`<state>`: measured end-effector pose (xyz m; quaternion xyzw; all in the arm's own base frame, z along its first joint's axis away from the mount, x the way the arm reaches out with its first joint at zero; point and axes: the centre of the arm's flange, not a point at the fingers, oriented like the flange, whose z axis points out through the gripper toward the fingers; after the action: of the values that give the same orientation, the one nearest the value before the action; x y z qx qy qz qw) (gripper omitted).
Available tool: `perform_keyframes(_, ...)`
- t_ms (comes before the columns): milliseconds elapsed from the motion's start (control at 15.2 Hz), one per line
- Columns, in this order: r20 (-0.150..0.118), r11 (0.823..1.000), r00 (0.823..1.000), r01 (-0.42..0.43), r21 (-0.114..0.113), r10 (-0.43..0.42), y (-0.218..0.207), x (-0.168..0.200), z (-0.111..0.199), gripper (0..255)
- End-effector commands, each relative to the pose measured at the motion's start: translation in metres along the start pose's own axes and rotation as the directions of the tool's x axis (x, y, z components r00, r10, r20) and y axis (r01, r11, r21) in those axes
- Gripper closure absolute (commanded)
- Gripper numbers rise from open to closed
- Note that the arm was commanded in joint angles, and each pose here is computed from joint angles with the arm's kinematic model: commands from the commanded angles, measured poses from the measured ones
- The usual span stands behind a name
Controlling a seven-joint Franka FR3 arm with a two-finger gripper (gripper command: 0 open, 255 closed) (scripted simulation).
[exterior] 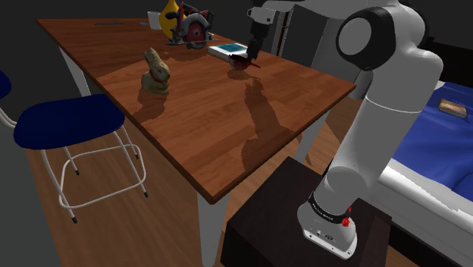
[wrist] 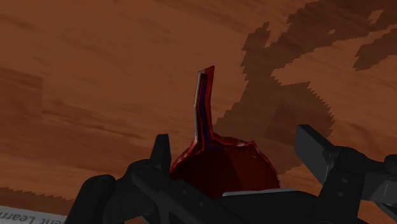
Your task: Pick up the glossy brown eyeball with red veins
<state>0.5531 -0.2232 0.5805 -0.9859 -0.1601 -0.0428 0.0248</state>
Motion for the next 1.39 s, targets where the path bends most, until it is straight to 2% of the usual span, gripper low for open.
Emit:
perform_keyframes(0,0.000,1.000,1.000,0.003,0.001,-0.003,0.004,0.002,0.008,0)
perform_keyframes(330,0.000,1.000,1.000,0.003,0.001,-0.003,0.005,-0.001,0.037,0)
perform_keyframes(462,0.000,1.000,1.000,0.003,0.001,-0.003,0.005,-0.001,0.037,0)
perform_keyframes(528,0.000,1.000,1.000,0.003,0.001,-0.003,0.005,0.000,0.037,255)
perform_keyframes(1122,0.000,1.000,1.000,0.003,0.001,-0.003,0.005,-0.001,0.037,255)
perform_keyframes(1320,0.000,1.000,1.000,0.003,0.001,-0.003,0.005,0.000,0.022,255)
